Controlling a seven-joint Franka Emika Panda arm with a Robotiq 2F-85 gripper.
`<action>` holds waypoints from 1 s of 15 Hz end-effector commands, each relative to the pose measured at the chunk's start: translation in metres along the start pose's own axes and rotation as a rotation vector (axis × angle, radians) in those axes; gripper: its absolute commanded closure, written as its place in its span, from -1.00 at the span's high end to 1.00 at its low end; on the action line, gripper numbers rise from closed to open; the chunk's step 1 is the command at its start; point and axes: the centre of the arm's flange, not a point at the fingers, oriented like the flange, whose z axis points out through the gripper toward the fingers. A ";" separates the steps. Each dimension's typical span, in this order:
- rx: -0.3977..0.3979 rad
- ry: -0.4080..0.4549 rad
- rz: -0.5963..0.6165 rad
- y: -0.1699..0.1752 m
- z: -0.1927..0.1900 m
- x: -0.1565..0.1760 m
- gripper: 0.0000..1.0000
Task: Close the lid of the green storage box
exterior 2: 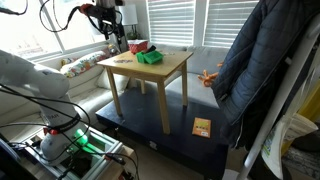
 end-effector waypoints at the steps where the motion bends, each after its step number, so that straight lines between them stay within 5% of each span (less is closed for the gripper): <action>1: 0.075 0.010 0.012 0.017 0.018 0.059 1.00; 15: 0.274 0.015 -0.091 0.094 0.104 0.183 1.00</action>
